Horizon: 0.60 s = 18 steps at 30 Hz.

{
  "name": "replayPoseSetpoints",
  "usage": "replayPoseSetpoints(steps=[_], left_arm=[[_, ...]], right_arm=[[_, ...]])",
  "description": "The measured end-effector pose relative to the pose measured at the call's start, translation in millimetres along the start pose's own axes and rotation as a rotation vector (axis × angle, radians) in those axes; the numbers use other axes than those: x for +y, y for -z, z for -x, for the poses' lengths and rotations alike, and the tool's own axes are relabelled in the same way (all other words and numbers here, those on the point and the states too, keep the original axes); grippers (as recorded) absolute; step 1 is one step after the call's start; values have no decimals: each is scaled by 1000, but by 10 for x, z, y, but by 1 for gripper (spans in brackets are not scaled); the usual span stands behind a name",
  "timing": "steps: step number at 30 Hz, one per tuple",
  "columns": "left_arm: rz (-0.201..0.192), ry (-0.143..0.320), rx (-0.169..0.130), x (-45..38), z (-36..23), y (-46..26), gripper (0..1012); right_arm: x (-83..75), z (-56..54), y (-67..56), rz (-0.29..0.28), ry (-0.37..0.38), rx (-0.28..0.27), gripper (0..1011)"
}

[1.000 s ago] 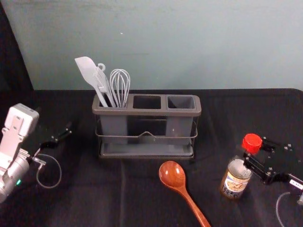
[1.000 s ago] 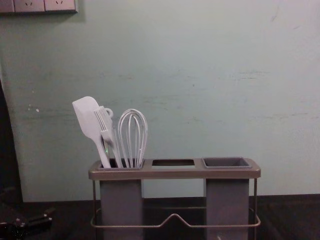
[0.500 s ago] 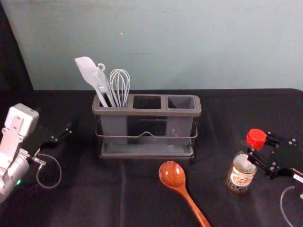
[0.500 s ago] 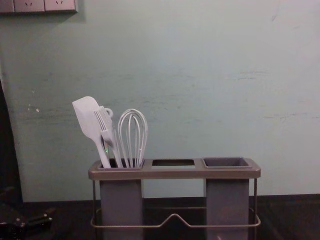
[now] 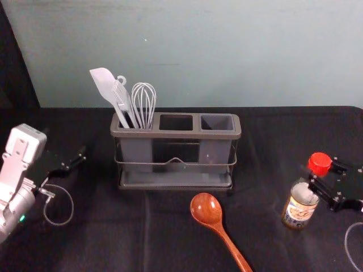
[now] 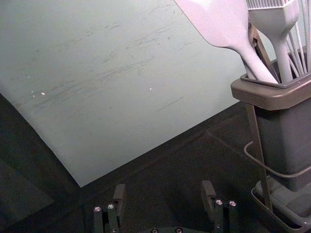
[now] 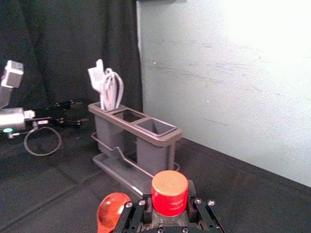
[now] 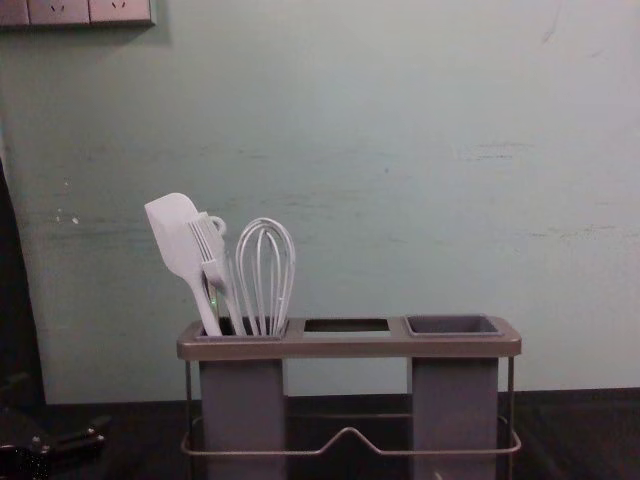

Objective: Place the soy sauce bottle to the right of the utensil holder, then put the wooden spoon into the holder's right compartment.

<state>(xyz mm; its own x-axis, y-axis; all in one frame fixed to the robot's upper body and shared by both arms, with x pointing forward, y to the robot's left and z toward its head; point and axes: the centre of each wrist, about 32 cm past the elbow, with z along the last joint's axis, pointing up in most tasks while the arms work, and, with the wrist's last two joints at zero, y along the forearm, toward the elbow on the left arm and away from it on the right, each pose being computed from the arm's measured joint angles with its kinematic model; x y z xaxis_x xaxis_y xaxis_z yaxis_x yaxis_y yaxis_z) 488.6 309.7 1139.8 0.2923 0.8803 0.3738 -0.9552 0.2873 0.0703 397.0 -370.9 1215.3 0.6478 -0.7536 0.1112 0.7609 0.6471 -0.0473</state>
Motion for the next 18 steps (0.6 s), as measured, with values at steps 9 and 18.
replayPoseSetpoints(steps=[9,18], left_arm=[[0,0,0,0,0,0,1011],[0,0,0,0,0,0,1011]], right_arm=[[96,-115,17,-17,40,-30,382],[347,-278,8,-25,49,-44,382]])
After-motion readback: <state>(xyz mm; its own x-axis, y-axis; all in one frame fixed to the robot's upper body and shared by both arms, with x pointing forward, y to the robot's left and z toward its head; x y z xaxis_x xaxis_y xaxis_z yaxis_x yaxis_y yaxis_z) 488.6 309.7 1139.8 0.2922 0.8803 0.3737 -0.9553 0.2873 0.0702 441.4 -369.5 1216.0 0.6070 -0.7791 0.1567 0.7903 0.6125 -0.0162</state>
